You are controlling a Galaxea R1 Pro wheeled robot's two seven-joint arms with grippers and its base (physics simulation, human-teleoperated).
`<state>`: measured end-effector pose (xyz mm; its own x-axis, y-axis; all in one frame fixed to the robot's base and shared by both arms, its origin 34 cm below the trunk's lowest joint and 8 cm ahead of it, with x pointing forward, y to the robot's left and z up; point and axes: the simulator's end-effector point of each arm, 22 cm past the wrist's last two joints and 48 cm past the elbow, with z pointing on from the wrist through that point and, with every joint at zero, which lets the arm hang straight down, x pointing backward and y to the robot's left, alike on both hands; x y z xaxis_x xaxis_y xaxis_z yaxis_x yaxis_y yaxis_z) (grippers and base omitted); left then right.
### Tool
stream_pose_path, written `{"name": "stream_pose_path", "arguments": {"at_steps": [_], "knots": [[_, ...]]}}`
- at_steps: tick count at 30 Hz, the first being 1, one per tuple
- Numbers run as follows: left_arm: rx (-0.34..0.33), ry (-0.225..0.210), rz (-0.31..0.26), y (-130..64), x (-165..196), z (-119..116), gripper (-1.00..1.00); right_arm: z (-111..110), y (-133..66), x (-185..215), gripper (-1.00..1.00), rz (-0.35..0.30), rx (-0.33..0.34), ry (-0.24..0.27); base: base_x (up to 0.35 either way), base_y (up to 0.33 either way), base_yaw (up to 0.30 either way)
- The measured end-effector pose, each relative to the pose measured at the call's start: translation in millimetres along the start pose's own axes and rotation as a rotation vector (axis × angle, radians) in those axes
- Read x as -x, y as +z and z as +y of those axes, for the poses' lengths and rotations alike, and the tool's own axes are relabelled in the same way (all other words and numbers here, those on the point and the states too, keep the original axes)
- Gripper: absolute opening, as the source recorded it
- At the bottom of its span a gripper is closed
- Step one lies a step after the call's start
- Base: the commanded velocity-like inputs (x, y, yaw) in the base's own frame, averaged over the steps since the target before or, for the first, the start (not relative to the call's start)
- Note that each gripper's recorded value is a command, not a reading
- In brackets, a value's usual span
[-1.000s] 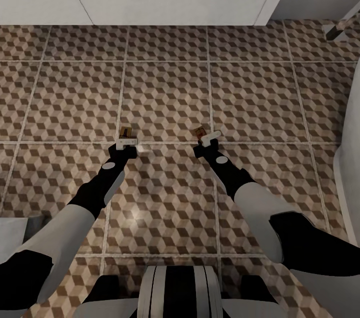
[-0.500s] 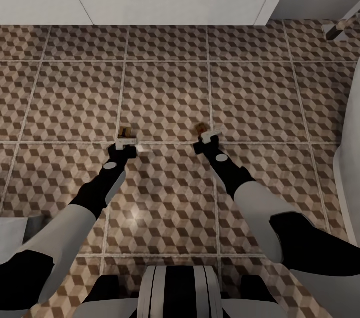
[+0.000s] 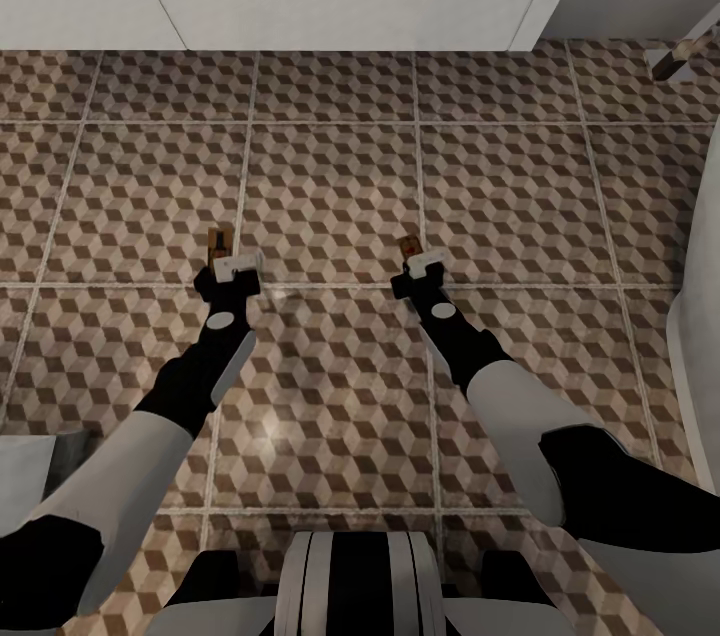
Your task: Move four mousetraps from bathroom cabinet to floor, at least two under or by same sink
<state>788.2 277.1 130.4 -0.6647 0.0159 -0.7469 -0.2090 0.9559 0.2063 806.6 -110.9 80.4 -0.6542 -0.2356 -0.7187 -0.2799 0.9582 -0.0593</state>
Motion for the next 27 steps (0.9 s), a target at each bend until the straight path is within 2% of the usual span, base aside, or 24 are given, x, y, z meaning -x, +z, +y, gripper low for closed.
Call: {"name": "stream_pose_path", "arguments": {"at_steps": [4, 8, 12, 14, 17, 20, 25, 27], "knots": [[-0.008, -0.001, -0.006, -1.6, 1.7, -2.4, -1.00, -0.1, 0.0, -0.8, -1.00, 0.004, 0.000, 0.000, 0.000, 0.000, 0.000], [-0.044, 0.005, 0.009, -2.1, -3.7, -10.7, -1.00, -1.4, 0.4, -0.8, -1.00, 0.014, -0.002, -0.001, 0.000, 0.000, 0.000], [-0.141, 0.051, 0.110, -3.5, -32.6, -31.1, -1.00, -8.2, 2.2, 9.5, -1.00, 0.044, -0.015, -0.005, 0.000, 0.000, 0.000], [-0.173, 0.085, 0.189, -6.3, -50.2, -37.2, -1.00, -14.8, 2.9, 21.7, -1.00, 0.057, -0.028, -0.003, 0.000, 0.000, 0.000], [-0.188, 0.102, 0.233, -8.2, -57.2, -41.5, -1.00, -20.3, 3.3, 29.7, -1.00, 0.078, -0.039, -0.004, 0.000, 0.000, 0.000], [-0.200, 0.104, 0.239, -5.7, -46.1, -50.9, -1.00, -24.6, 4.0, 34.8, -1.00, 0.099, -0.046, -0.007, 0.000, 0.000, 0.000], [-0.197, 0.142, 0.271, 4.1, -17.3, -55.9, -1.00, -35.5, 9.6, 62.6, -1.00, 0.096, -0.061, -0.015, 0.000, 0.000, 0.000], [-0.194, 0.147, 0.265, 8.9, -1.5, -56.7, -1.00, -37.1, 10.3, 65.0, -1.00, 0.102, -0.063, -0.016, 0.000, 0.000, 0.000]]}}
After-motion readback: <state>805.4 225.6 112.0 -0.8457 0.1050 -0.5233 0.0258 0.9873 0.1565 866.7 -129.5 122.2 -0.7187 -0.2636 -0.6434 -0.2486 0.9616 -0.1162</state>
